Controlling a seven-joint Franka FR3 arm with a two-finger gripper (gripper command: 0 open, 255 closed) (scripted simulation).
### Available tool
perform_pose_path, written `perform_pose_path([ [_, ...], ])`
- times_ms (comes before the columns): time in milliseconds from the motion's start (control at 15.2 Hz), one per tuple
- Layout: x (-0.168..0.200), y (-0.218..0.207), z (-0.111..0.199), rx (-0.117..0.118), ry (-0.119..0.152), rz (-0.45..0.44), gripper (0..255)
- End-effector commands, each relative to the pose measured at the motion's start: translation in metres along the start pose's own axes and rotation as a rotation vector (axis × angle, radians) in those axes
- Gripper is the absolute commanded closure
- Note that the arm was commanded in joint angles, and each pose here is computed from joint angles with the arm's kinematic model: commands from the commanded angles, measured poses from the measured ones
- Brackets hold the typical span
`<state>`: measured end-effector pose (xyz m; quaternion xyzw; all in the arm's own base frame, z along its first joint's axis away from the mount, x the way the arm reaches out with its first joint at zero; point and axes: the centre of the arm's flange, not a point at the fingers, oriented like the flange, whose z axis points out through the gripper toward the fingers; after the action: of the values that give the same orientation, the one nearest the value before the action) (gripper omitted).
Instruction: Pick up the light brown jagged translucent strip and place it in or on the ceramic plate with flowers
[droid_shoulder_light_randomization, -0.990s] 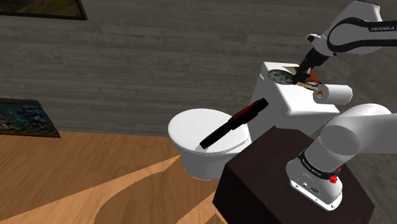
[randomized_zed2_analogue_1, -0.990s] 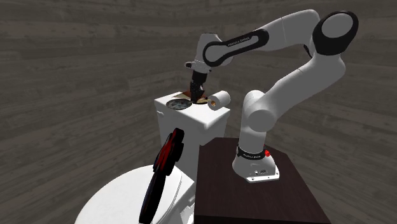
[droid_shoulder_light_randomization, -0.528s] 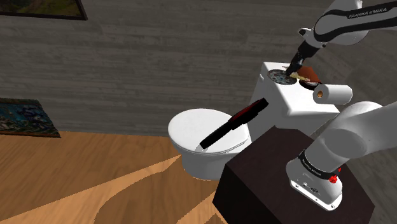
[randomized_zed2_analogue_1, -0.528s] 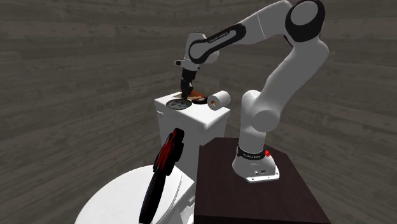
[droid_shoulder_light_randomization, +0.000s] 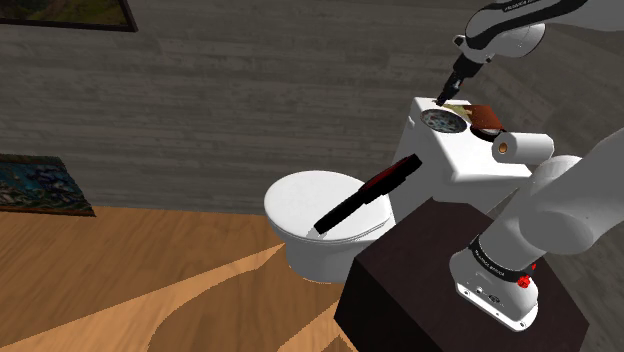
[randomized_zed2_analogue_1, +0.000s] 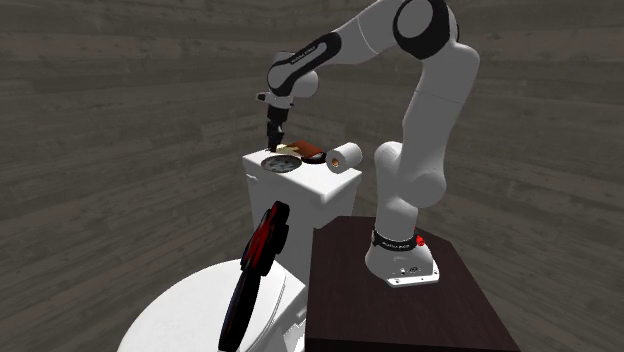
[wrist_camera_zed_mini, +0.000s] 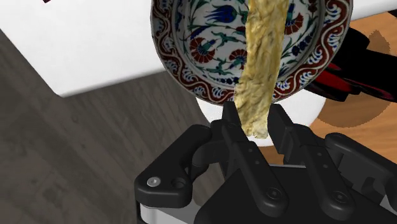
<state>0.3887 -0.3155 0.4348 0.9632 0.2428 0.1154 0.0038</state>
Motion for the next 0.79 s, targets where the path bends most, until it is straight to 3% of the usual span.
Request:
perform_pose_path([
  [0, -0.001, 0.003, 0.01, -0.001, 0.0, 0.0, 255],
  [726, -0.014, -0.001, 0.066, -0.001, 0.0, 0.0, 255],
])
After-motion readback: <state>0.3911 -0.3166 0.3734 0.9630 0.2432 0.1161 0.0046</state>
